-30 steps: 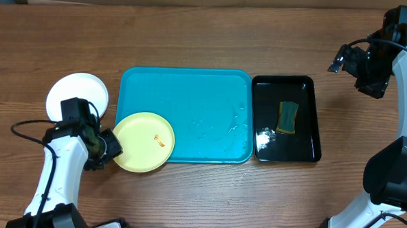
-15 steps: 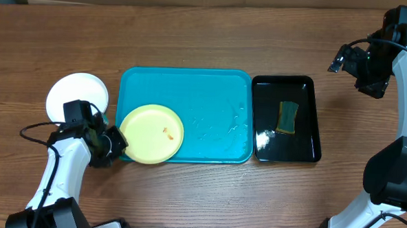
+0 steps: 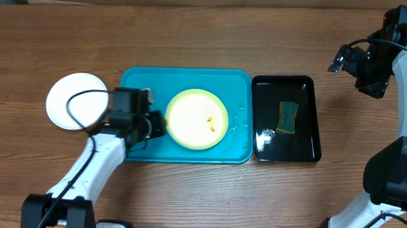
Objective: Clean dirty plates on tray and stack at the side
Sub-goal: 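Drag the yellow plate onto the center of the teal tray, then grasp the sponge in the black tray with the right gripper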
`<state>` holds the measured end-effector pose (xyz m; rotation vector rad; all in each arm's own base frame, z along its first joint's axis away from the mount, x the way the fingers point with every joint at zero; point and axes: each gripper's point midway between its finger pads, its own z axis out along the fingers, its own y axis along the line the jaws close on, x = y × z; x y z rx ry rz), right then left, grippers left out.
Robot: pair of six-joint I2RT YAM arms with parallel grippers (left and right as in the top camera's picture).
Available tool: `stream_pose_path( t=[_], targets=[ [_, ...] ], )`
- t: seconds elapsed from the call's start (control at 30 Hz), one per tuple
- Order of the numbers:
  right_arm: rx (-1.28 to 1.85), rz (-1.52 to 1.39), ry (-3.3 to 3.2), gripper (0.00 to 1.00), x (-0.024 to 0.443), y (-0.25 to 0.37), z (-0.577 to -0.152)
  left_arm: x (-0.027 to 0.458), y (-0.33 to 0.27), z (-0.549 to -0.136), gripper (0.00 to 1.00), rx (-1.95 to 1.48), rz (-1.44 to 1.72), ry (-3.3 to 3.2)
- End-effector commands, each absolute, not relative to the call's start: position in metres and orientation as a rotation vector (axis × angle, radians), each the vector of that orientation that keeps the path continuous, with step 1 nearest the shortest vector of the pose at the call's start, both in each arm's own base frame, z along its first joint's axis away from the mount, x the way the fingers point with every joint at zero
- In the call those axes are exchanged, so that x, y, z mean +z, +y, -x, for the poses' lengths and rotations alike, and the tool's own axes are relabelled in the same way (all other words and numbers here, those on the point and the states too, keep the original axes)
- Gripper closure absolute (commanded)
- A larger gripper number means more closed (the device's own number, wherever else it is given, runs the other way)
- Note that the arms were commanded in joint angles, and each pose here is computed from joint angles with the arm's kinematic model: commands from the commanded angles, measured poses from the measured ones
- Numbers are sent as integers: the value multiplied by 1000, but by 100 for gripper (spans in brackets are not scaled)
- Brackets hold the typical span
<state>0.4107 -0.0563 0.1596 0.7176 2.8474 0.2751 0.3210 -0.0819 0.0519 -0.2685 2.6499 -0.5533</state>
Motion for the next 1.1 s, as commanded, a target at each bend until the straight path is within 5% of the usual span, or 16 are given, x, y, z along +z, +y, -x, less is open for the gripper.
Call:
stream_pose_path(
  t=[0.0, 0.37, 0.53, 1.07],
  targets=[
    [274, -723, 2828, 0, 165, -59, -412, 43, -91, -325, 80, -499, 302, 2659],
    [275, -724, 2828, 0, 165, -59, -412, 99, -97, -367, 53, -365, 168, 2706],
    [275, -724, 2828, 0, 165, -59, -412, 109, -109, -377, 52, -337, 95, 2800],
    [275, -724, 2828, 0, 165, -59, -412, 12, -104, -330, 56, -217, 136, 3199]
  ],
)
